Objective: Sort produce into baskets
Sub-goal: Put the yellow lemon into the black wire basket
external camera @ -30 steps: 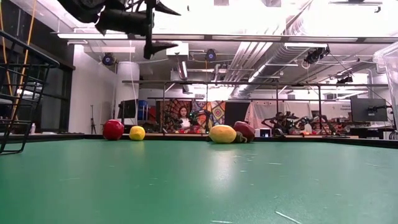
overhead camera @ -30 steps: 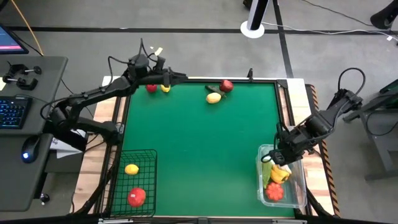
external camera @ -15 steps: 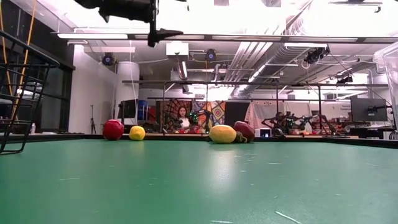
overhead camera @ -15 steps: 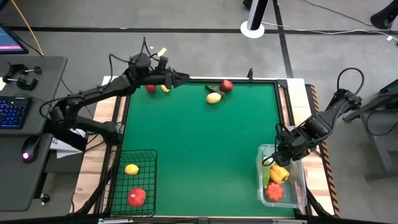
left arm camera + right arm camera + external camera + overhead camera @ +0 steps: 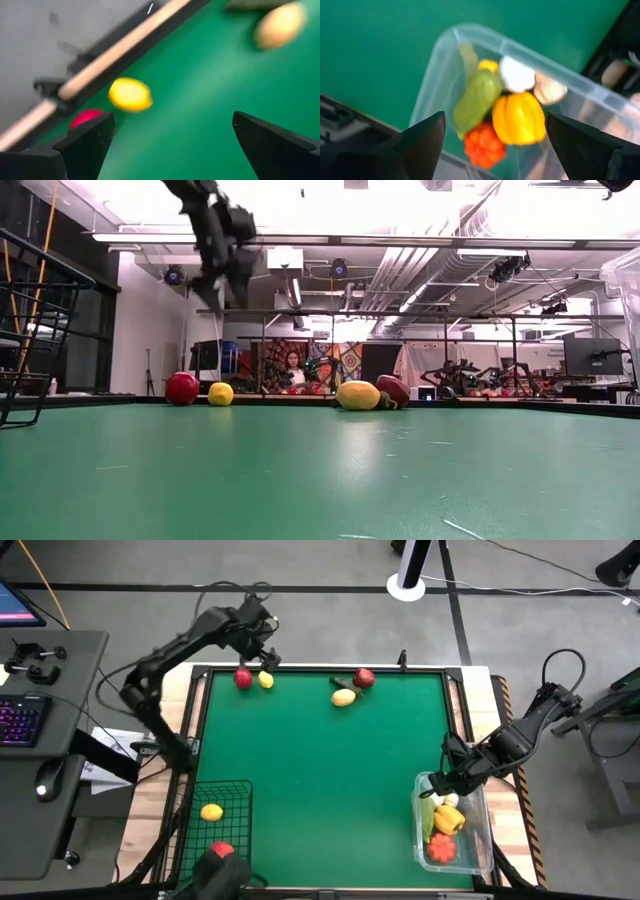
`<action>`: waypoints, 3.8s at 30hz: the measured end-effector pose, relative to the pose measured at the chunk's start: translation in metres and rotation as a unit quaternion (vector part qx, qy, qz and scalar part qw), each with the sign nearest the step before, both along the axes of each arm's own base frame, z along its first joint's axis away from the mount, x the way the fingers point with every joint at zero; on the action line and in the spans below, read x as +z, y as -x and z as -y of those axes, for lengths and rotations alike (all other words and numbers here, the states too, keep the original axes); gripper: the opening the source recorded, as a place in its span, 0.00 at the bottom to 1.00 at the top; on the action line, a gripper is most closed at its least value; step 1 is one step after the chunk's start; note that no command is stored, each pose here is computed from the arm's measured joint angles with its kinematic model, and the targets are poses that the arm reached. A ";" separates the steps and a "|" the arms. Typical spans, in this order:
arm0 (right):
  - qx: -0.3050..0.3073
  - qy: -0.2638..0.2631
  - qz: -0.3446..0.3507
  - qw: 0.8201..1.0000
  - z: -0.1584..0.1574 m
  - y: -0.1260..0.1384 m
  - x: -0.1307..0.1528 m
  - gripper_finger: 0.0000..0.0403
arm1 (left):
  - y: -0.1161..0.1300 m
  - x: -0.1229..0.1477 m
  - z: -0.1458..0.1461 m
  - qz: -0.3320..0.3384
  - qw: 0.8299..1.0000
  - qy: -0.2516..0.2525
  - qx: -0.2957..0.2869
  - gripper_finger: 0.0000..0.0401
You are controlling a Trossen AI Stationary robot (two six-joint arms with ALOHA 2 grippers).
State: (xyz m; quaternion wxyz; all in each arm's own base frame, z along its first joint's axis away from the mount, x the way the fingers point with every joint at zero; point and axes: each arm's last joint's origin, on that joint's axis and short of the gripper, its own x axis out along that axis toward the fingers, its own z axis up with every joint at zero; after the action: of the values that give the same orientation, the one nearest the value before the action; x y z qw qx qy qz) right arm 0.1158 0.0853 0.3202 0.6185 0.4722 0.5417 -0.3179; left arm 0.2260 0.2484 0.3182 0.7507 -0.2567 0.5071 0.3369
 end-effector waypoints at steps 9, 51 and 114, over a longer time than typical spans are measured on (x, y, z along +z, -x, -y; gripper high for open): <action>-0.016 0.038 0.029 0.999 0.002 -0.002 0.000 0.83 | -0.024 -0.049 -0.019 -0.079 0.996 0.042 0.013 0.97; -0.009 0.136 0.093 0.986 0.008 -0.005 0.002 0.83 | -0.119 -0.091 -0.021 -0.279 0.960 -0.019 -0.009 0.97; 0.007 0.124 0.110 0.986 0.005 -0.009 0.003 0.83 | -0.054 -0.201 0.050 -0.001 0.817 -0.409 0.406 0.00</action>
State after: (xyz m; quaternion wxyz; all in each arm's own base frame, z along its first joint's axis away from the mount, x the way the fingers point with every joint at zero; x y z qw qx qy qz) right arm 0.1245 0.0806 0.3230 0.7303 0.4201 0.4299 -0.3246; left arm 0.2804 0.1981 0.1175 0.5811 -0.1086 0.1735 0.7877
